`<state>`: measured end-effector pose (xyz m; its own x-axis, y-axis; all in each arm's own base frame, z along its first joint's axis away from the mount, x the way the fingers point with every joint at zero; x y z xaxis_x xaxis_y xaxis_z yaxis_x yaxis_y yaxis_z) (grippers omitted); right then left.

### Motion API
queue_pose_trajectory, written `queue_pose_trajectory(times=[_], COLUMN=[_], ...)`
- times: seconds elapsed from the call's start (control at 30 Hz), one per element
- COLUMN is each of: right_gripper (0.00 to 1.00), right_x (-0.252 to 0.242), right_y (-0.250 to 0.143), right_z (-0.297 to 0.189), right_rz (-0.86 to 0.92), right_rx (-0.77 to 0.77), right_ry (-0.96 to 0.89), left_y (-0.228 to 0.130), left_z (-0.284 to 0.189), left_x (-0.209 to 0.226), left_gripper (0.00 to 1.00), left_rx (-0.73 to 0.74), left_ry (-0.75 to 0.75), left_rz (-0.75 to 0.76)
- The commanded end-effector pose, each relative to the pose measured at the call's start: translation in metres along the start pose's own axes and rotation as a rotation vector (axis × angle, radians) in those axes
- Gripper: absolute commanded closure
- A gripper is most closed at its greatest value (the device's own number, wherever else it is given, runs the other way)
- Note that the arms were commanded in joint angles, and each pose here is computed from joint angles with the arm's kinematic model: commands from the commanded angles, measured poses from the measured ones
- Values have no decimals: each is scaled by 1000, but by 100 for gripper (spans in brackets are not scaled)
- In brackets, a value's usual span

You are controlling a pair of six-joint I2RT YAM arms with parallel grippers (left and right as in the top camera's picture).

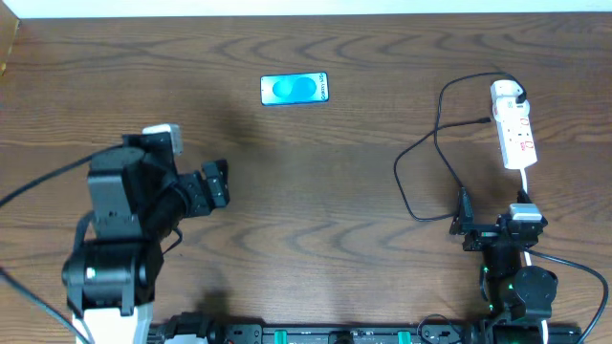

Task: Plug charger to phone and switch on socket
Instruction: 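Raise the left arm and swing it forward toward the blue phone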

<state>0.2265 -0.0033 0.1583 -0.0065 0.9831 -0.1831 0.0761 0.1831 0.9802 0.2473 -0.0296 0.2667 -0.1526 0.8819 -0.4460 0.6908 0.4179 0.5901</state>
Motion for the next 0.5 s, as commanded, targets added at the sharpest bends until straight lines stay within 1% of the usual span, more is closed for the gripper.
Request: queue_pose_trajectory(times=[0.0,0.07,0.3,0.47], right_gripper=[1,1,1,1], right_x=[0,0,0,0], right_y=[0,0,0,0], right_z=[0,0,0,0], right_rz=[6,6,6,6], right_rx=[-1,-1,-1,0], right_ry=[-3,-3,-3,-3], left_y=[-4,-9,-9,-10], left_z=[-4,-3,-1,-1], left_x=[-29,-32,-31,-30], left_gripper=[7,7,7,7], left_rx=[77,110,116,125], left_ry=[-170,-193,-187,-181], left_rz=[-6,-13,-17,-69])
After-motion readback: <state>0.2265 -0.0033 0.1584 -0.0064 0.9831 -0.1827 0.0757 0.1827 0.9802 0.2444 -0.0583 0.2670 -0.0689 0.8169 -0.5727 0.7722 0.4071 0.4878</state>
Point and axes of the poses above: each gripper's point midway between its finger pads, its own z axis out along the fingers, its own x axis along the line the jaws close on, y = z × x, the point moved 2 cm from there along -z, back along the fingers, and after that the axes turned 13 degrees about -z, right-handed, at the moved point
